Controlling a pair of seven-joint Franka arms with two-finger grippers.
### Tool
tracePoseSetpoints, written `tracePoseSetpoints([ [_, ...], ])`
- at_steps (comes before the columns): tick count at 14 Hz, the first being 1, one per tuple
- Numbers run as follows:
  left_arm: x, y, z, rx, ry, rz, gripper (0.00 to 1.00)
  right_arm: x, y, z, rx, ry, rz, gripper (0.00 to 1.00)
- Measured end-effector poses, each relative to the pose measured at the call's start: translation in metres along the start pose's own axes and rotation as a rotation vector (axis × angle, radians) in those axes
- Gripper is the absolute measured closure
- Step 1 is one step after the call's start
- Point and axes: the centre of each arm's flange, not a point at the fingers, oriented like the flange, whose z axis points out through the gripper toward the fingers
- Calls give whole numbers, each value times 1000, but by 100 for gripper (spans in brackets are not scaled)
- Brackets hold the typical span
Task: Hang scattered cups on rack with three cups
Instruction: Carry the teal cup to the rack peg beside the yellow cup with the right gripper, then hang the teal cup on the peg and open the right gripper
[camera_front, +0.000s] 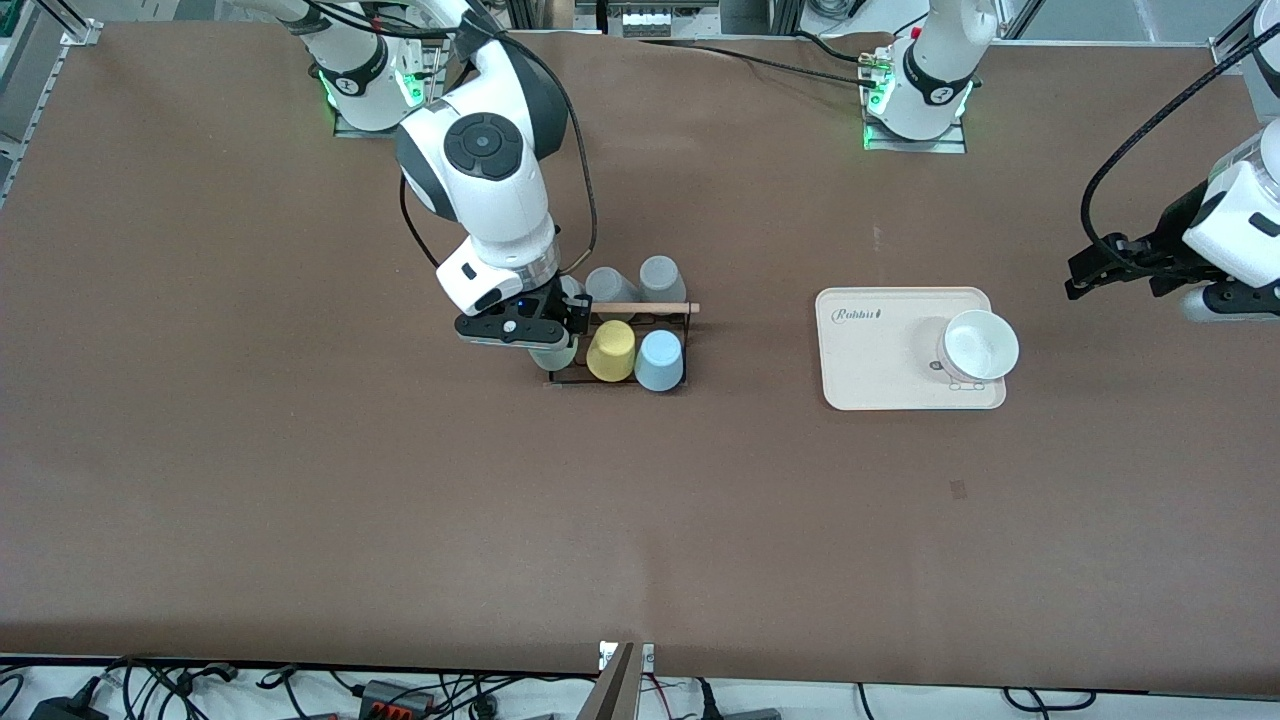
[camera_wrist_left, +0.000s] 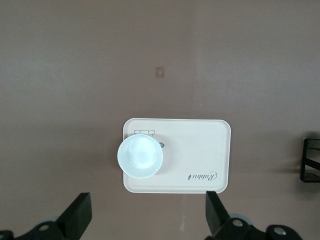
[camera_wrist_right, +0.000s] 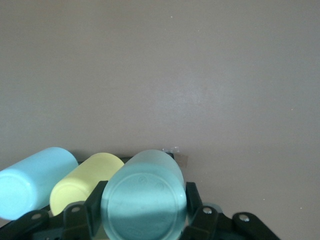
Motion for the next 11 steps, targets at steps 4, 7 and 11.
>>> tracePoseSetpoints([
  [4, 0, 0, 0, 0, 4, 1, 0, -4, -4, 16, -16, -4, -2, 33],
  [7, 2, 0, -2, -1, 18, 1, 0, -7, -7, 19, -20, -5, -2, 33],
  [11, 2, 0, -1, -1, 21, 1, 0, -15, -15, 33, -43, 9, 1, 33],
])
